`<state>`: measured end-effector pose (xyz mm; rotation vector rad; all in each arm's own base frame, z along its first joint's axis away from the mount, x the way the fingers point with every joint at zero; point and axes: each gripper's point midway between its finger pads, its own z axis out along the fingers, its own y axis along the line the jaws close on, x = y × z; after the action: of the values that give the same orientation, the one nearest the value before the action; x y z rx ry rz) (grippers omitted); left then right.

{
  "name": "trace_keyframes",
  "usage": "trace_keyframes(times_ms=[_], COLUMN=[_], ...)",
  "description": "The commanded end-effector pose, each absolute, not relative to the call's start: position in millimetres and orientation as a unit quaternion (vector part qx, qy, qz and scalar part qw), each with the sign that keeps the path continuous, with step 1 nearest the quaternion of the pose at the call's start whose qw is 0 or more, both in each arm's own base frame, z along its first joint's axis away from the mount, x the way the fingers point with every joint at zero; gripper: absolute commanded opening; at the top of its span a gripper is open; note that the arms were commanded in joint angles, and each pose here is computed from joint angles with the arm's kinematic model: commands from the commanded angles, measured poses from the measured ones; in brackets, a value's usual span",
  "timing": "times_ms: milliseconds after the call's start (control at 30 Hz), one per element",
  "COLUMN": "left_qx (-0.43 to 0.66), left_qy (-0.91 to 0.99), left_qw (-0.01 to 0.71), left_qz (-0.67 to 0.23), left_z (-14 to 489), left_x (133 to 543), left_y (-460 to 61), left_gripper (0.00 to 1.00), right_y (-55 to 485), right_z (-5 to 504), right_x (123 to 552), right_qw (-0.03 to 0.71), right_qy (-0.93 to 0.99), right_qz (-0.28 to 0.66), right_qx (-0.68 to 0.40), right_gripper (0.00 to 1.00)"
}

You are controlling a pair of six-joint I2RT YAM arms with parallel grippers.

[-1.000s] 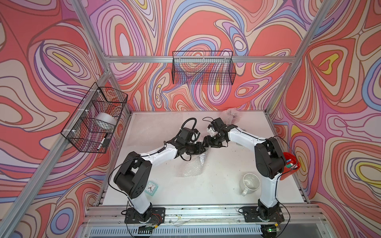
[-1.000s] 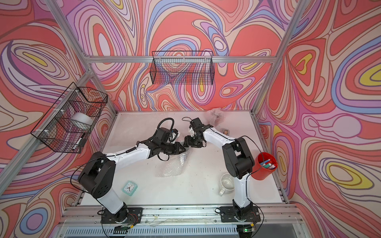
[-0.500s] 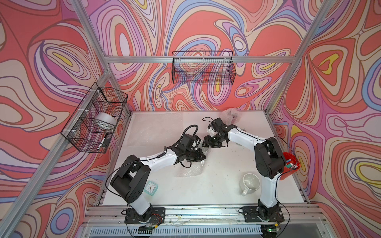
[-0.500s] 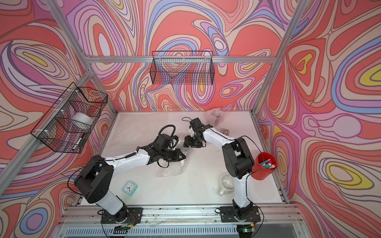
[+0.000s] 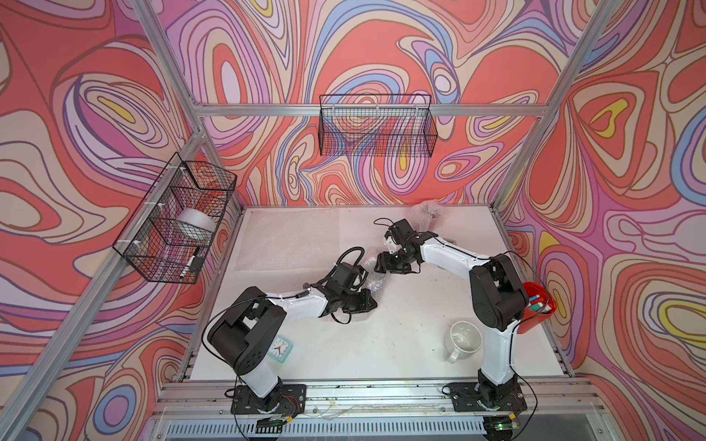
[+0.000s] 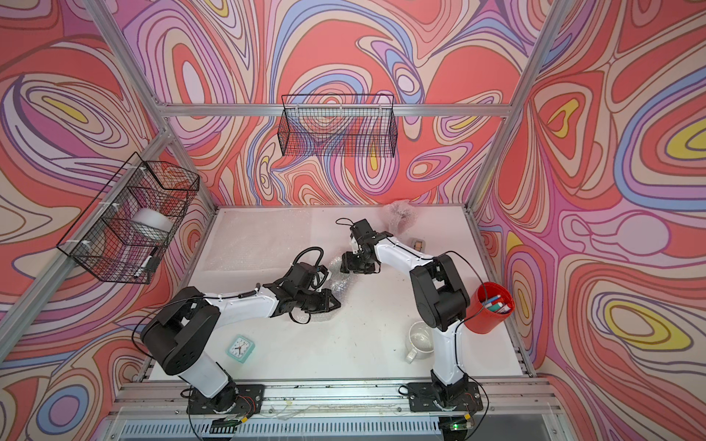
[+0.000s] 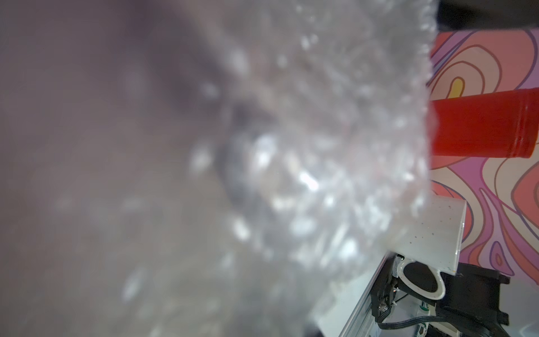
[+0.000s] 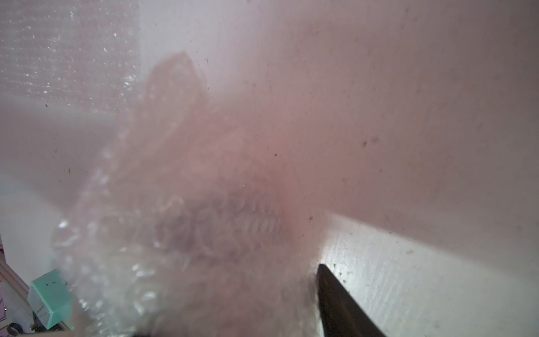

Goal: Wrap mugs in bubble wrap
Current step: Wrap the mug in bubble wrap.

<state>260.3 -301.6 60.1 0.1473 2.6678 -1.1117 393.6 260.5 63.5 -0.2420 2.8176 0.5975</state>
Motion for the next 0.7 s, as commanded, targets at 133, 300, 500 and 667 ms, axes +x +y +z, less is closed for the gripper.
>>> trace_keyframes(times_ms=[133,300,500,667], left_qx=[0.089,0.047,-0.034,-0.054], left_qy=[0.889,0.900,0.935,0.945], left_qw=[0.241,0.304,0.295,0.280], left_qz=[-0.380,-0.308,-0.192,-0.160], left_z=[144.0,161.2,139.3,124.8], left_x=[277.3,301.3,335.4,341.6], left_y=[-293.0,-262.0,-219.2,-209.4], left_gripper=[0.18,0.21,0.46,0.62], right_y=[235.4,232.9,229.1,224.0], right_z=[19.8,13.4,1.0,-9.2], right_x=[378.9,375.8,371.0,366.7], right_qw=[0.083,0.077,0.059,0.045], right_qy=[0.986,0.988,0.991,0.993], right_qz=[0.116,0.095,0.066,0.043], right_qx=[-0.083,-0.092,-0.101,-0.103], right_gripper=[0.61,0.61,0.61,0.61])
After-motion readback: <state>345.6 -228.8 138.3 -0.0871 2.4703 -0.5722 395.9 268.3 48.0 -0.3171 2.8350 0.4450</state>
